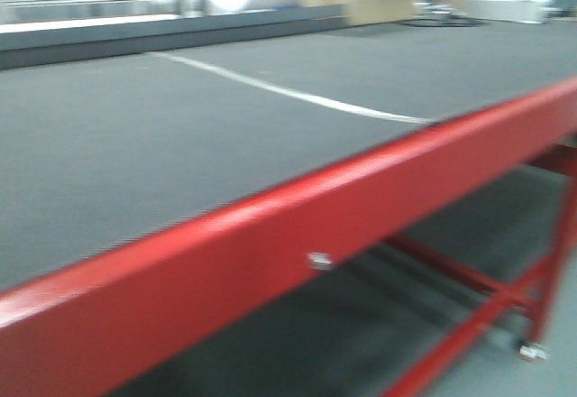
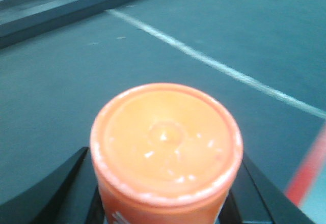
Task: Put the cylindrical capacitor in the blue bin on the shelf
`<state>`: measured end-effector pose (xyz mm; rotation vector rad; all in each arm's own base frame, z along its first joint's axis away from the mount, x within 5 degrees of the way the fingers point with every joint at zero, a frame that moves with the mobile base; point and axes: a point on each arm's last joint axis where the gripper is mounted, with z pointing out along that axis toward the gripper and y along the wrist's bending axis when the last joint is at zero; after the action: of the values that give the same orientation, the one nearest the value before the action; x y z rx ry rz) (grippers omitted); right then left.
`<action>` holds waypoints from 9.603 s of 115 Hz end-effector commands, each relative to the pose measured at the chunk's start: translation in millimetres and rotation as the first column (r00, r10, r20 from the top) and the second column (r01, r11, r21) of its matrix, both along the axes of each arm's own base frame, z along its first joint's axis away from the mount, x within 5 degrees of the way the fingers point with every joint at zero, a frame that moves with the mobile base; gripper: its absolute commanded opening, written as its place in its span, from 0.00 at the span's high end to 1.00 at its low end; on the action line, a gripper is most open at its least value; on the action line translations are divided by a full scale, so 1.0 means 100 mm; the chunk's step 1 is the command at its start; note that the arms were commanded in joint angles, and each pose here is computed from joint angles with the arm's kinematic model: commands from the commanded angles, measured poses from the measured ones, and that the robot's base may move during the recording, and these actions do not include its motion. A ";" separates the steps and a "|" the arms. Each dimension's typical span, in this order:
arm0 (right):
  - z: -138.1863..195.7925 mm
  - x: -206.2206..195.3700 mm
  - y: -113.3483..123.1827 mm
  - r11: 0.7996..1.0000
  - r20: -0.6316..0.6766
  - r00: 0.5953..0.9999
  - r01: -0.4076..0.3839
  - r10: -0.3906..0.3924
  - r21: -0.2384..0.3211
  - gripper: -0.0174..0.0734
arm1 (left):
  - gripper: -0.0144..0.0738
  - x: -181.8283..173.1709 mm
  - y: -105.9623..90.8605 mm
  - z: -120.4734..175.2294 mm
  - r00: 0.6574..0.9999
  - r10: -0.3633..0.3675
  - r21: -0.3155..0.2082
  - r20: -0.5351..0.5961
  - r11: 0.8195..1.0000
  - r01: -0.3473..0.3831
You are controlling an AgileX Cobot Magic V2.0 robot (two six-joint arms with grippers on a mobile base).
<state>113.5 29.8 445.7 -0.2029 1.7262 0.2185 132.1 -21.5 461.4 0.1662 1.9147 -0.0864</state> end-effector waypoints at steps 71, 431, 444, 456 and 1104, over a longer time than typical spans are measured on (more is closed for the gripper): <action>0.05 -0.01 0.00 1.000 0.040 0.999 0.001 -0.001 0.003 0.98 | 0.96 -0.02 -0.01 0.03 1.000 -0.010 -0.008 0.022 1.000 0.011; 0.05 -0.01 0.00 1.000 0.042 0.999 0.001 -0.001 0.003 0.98 | 0.96 -0.02 -0.01 0.03 1.000 -0.009 -0.005 0.022 1.000 0.009; 0.05 -0.01 0.00 1.000 0.042 0.999 0.001 -0.001 0.003 0.98 | 0.96 -0.02 -0.01 0.03 1.000 -0.009 -0.005 0.022 1.000 0.009; 0.05 -0.01 0.00 1.000 0.042 0.999 0.001 -0.001 0.003 0.98 | 0.96 -0.02 -0.01 0.03 1.000 -0.009 -0.005 0.022 1.000 0.009; 0.10 -0.01 0.01 0.998 0.084 0.996 -0.015 0.010 0.056 0.98 | 0.96 0.37 -0.37 0.50 0.968 -0.232 0.003 0.096 0.972 0.233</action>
<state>113.7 31.0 449.3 -0.1870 1.6896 0.2506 152.6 -39.5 499.7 0.2850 1.8056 -0.1703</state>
